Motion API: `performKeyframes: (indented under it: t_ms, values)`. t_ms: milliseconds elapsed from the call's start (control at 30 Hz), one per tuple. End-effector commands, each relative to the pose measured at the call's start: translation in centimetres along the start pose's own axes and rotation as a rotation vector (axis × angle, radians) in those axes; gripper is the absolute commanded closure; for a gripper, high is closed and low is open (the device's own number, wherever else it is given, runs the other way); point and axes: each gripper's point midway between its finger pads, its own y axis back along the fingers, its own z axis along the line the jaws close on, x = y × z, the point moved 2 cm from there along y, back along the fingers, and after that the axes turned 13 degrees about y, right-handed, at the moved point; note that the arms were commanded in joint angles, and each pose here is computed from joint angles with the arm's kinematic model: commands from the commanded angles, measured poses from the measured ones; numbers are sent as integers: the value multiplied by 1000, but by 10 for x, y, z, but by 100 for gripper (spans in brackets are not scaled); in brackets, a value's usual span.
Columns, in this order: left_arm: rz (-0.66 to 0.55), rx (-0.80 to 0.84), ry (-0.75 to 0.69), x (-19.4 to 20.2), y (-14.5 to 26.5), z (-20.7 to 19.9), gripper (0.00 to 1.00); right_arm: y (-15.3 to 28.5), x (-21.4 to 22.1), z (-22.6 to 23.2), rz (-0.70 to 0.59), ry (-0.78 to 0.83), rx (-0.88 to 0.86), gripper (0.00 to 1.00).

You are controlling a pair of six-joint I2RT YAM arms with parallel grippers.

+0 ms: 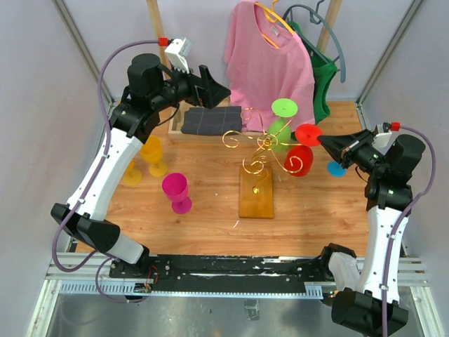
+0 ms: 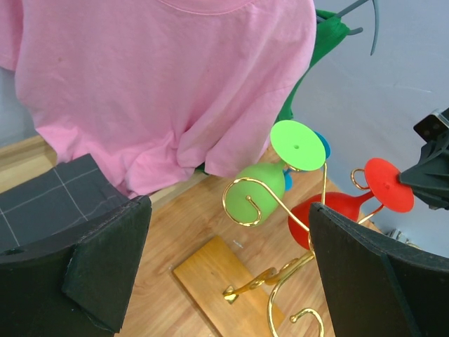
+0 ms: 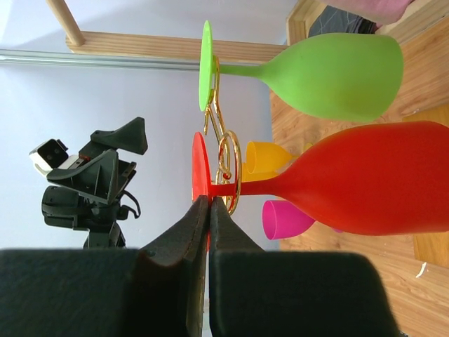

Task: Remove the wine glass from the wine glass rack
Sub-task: Pick up the wine glass from the wine rack.

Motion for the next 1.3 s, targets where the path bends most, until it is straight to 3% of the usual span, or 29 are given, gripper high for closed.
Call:
performKeyframes:
  t_ms: [0, 700, 1267]
  values:
    - [-8, 31, -11, -3, 0, -7, 1, 6, 2, 8, 4, 27, -26, 99]
    - [-6, 47, 3, -3, -2, -10, 1, 9, 0, 24, 12, 52, -54, 99]
    - [-11, 50, -6, -3, 0, -13, 1, -15, 14, 34, 60, 74, -66, 99]
